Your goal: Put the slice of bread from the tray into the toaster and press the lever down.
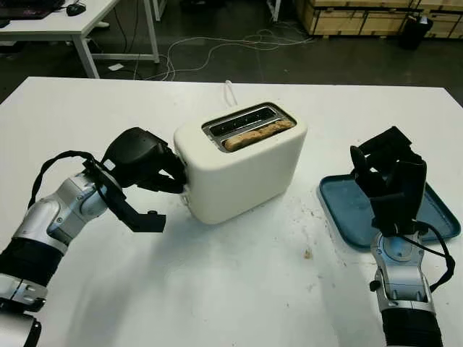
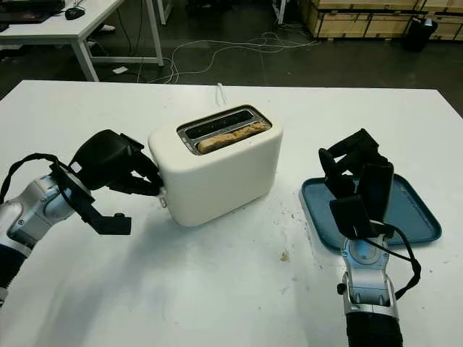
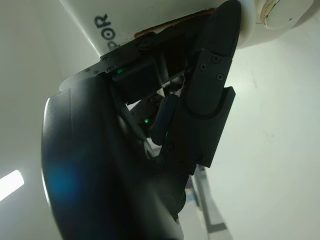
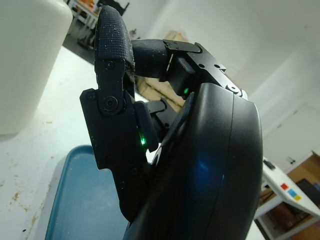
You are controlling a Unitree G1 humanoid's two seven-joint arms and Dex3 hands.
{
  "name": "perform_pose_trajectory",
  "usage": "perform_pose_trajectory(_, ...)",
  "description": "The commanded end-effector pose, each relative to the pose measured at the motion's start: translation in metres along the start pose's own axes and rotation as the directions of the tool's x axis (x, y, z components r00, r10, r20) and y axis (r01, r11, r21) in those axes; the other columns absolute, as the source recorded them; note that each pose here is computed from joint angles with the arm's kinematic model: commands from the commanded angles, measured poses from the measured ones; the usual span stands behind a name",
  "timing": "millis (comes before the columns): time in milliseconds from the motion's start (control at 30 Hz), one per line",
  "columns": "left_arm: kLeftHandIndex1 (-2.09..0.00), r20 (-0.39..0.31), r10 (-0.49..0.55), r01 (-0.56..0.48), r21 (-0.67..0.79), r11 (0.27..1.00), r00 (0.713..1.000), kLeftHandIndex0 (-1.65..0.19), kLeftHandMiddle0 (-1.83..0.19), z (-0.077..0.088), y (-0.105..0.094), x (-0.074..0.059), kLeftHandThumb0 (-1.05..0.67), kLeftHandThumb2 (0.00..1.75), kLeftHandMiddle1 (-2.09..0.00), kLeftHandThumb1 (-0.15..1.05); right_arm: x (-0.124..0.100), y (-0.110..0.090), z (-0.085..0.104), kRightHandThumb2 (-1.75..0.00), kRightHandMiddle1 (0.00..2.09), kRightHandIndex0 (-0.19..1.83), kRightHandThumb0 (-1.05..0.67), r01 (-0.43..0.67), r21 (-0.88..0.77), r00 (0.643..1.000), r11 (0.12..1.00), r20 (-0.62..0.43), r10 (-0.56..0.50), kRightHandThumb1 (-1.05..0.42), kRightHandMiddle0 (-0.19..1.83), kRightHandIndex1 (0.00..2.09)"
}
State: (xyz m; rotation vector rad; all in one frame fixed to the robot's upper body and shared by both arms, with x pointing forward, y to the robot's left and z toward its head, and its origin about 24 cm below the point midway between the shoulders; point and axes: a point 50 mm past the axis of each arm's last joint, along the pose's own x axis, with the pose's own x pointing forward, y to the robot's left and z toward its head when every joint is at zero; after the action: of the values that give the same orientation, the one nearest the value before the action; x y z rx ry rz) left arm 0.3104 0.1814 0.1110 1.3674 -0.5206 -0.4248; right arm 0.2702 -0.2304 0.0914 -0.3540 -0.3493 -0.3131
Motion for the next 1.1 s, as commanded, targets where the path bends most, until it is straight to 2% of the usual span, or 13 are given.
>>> perform_pose_trajectory(0, 0.00, -0.027, -0.277, 0.273, -0.084, 0.958, 0.961, -1.31, -1.07, 0.013, -0.067, -0.021, -0.68, 0.00, -1.69, 0.82, 0.000, -0.005, 0.003, -0.31, 1.74, 0.86, -0.74, 0.006, 0.002, 1.000, 1.000, 0.027, -0.006, -0.92, 0.60, 1.75)
perform_pose_trajectory(233, 0.00, -0.088, -0.266, 0.249, -0.168, 0.954, 0.960, -1.28, -1.06, 0.019, -0.082, -0.026, -0.66, 0.00, -1.67, 0.82, -0.001, -0.005, 0.002, -0.31, 1.75, 0.86, -0.73, 0.000, 0.000, 1.000, 1.000, 0.024, 0.000, -0.92, 0.59, 1.75)
perform_pose_trajectory(367, -0.01, -0.188, -0.204, 0.152, -0.259, 0.954, 0.961, -1.31, -1.12, 0.022, -0.096, -0.030, -0.64, 0.00, -1.65, 0.79, -0.002, -0.006, 0.000, -0.31, 1.75, 0.86, -0.75, -0.009, 0.010, 1.000, 1.000, 0.025, 0.009, -0.92, 0.59, 1.75)
perform_pose_trajectory(467, -0.01, -0.263, -0.235, 0.147, -0.314, 0.938, 0.936, -1.30, -1.12, 0.024, -0.112, -0.033, -0.61, 0.01, -1.64, 0.80, -0.003, -0.007, -0.001, -0.30, 1.75, 0.85, -0.75, -0.015, 0.015, 1.000, 1.000, 0.015, 0.015, -0.92, 0.59, 1.75)
perform_pose_trajectory(600, 0.00, -0.302, -0.345, 0.239, -0.336, 0.911, 0.889, -1.30, -1.17, 0.026, -0.129, -0.034, -0.57, 0.00, -1.41, 0.79, -0.005, -0.007, 0.001, -0.30, 1.75, 0.85, -0.77, -0.018, 0.006, 1.000, 1.000, 0.009, 0.018, -0.92, 0.59, 1.75)
perform_pose_trajectory(733, 0.00, -0.291, -0.347, 0.248, -0.326, 0.912, 0.892, -1.30, -1.20, 0.025, -0.123, -0.032, -0.58, 0.01, -1.35, 0.80, -0.005, -0.007, 0.000, -0.30, 1.75, 0.86, -0.76, -0.025, 0.008, 1.000, 1.000, 0.017, 0.025, -0.92, 0.59, 1.75)
perform_pose_trajectory(933, -0.01, -0.207, -0.266, 0.196, -0.304, 0.932, 0.942, -1.32, -1.16, 0.031, -0.096, -0.025, -0.62, 0.01, -1.55, 0.82, -0.005, -0.004, 0.001, -0.30, 1.72, 0.85, -0.73, -0.032, 0.024, 0.999, 0.999, 0.029, 0.032, -0.92, 0.61, 1.75)
perform_pose_trajectory(1067, 0.00, -0.150, -0.179, 0.118, -0.347, 0.930, 0.972, -1.30, -1.14, 0.037, -0.071, -0.025, -0.60, 0.00, -1.52, 0.81, -0.006, -0.004, 0.002, -0.30, 1.72, 0.84, -0.74, -0.034, 0.014, 0.999, 0.999, 0.027, 0.033, -0.92, 0.61, 1.75)
